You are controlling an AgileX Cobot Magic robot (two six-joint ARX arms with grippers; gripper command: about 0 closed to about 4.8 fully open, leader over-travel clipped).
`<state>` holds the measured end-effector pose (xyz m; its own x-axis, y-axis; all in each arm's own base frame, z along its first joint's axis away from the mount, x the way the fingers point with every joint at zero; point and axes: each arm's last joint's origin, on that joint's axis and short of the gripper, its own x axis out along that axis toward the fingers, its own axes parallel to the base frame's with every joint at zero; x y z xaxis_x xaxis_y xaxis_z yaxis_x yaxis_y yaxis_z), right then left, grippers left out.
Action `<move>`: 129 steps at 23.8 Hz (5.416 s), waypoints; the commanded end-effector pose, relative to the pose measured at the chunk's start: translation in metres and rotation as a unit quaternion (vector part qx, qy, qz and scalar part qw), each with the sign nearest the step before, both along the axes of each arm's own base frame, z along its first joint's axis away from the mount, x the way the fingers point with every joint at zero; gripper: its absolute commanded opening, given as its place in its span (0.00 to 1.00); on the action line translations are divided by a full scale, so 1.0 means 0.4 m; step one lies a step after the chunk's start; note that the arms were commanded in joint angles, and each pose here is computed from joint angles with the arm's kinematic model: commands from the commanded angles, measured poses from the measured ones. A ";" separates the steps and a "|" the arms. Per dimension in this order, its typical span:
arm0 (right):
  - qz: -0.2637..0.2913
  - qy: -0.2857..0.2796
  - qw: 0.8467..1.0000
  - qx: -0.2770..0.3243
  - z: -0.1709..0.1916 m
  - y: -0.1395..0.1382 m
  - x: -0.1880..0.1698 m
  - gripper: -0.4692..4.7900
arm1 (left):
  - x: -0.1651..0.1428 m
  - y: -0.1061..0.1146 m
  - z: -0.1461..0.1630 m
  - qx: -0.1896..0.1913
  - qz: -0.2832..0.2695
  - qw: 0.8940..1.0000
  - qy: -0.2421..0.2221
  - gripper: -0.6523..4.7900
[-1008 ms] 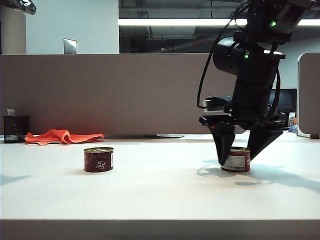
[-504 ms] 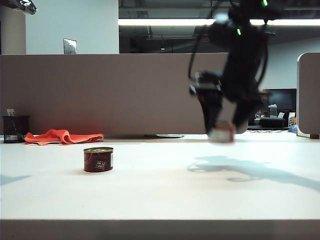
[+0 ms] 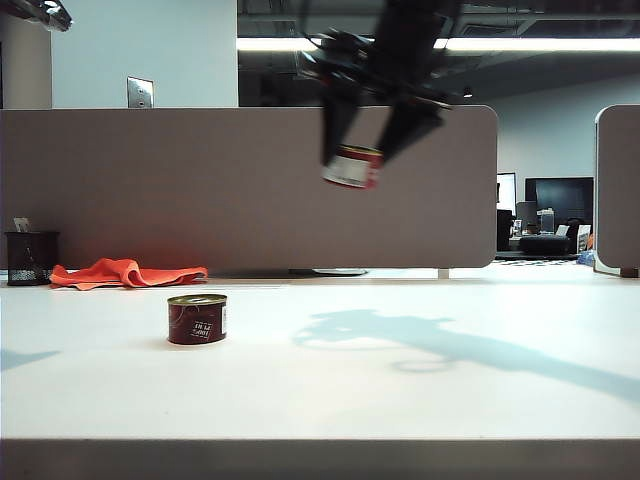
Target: Stack a can of tomatoes on the right onto the can of tomatoes on the left.
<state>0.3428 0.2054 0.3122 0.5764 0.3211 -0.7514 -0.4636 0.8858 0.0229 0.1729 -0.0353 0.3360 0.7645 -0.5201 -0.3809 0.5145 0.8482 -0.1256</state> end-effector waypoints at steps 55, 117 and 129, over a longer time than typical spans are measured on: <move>0.158 0.004 0.987 -0.026 -0.197 0.334 0.007 0.73 | -0.003 0.001 -0.001 0.003 0.001 1.000 0.008 0.11; -0.181 -0.375 0.905 0.089 -0.302 -0.444 -0.654 0.09 | -0.167 0.038 -0.402 -0.021 0.142 0.981 -0.134 0.11; -0.171 -0.345 0.920 0.071 -0.399 -0.433 -0.634 0.09 | -0.166 0.036 -0.452 -0.022 0.131 0.982 -0.136 0.11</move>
<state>0.0882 0.0318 0.1512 0.9815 0.0908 -0.1688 -0.1017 0.9932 -0.0569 0.1064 -0.0208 0.1526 0.9429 -0.2999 -0.1452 0.2942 0.9539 -0.0602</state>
